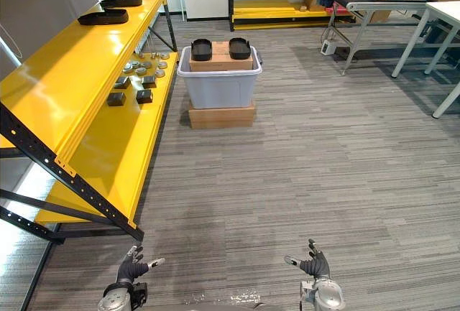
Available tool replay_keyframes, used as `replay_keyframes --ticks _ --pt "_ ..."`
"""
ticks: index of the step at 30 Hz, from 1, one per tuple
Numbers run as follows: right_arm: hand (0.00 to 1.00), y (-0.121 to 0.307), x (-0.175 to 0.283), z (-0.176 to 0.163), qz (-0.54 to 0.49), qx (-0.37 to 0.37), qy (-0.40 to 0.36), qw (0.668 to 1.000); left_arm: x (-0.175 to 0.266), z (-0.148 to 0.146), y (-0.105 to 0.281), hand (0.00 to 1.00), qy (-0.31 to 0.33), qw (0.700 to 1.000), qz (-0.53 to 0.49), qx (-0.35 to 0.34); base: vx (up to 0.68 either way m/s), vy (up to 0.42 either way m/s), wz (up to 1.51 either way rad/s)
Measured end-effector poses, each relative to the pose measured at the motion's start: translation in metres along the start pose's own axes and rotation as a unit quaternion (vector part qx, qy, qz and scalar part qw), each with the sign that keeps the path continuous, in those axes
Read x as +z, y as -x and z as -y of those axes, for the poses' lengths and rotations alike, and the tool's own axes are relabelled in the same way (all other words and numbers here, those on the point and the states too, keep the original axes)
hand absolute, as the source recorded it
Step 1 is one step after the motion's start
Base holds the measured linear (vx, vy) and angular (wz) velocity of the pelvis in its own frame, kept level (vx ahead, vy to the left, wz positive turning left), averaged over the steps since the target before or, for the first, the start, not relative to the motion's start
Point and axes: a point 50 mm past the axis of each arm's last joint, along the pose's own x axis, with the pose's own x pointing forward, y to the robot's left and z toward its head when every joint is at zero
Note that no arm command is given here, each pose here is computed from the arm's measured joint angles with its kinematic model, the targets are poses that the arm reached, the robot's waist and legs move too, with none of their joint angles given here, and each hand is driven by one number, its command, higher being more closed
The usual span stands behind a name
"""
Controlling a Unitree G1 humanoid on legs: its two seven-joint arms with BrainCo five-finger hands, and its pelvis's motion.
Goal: Walk over and take plastic housings, then place them on the shelf
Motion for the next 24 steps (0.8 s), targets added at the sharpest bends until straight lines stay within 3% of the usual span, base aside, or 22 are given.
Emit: replay_keyframes --ticks 24 --pt "0.0 -0.002 0.015 0.006 0.031 -0.013 -0.008 0.999 0.008 0.002 0.001 0.0 0.01 1.0 0.02 -0.01 0.0 -0.001 0.0"
